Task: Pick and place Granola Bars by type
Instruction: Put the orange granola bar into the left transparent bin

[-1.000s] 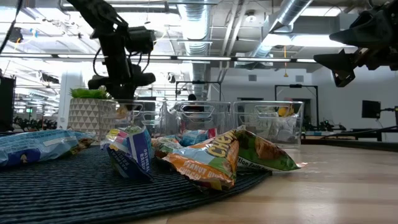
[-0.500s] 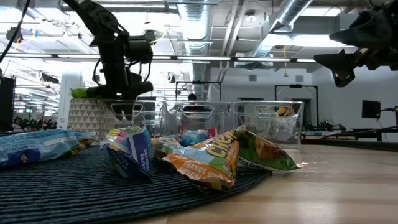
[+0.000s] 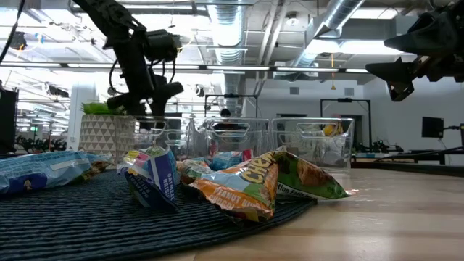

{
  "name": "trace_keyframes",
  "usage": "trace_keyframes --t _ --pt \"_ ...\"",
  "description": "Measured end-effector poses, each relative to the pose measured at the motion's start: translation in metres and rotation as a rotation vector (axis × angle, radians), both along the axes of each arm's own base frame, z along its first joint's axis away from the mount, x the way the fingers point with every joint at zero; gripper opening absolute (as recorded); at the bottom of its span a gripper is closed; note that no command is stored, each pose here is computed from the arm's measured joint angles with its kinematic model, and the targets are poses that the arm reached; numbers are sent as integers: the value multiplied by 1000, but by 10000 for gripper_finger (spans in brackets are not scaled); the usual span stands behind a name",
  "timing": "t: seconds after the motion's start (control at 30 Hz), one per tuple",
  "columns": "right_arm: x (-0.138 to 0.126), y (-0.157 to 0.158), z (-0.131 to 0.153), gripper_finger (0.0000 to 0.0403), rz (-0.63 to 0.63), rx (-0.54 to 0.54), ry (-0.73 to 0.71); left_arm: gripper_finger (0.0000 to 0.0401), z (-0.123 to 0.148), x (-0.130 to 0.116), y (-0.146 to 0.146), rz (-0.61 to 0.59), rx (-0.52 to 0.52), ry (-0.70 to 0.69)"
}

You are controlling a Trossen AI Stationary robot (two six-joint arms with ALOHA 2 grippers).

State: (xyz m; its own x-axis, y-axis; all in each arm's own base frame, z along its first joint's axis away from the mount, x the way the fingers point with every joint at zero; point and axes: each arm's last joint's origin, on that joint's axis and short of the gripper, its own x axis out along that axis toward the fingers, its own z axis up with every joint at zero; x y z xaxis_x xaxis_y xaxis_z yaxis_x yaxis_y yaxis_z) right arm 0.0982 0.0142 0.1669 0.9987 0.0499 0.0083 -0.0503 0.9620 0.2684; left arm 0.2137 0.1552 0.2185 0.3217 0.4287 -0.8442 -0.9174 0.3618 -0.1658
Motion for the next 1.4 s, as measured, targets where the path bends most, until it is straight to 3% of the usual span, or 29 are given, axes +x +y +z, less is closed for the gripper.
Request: trace_keyframes --t 0.23,0.47,0.83,1.03,1.2,1.4 --pt "0 0 0 244 0 0 0 180 33 1 -18 -92 96 -172" --pt "0 0 0 244 0 0 0 180 64 -2 -57 -199 142 -327" --pt "0 0 0 244 0 0 0 180 83 3 -138 -507 78 -463" --pt "0 0 0 244 0 0 0 180 87 6 -185 -670 -41 -559" --pt "0 0 0 244 0 0 0 180 86 2 -213 -651 -165 -588" --pt "0 0 0 244 0 0 0 180 78 -9 -232 -448 -335 -549"
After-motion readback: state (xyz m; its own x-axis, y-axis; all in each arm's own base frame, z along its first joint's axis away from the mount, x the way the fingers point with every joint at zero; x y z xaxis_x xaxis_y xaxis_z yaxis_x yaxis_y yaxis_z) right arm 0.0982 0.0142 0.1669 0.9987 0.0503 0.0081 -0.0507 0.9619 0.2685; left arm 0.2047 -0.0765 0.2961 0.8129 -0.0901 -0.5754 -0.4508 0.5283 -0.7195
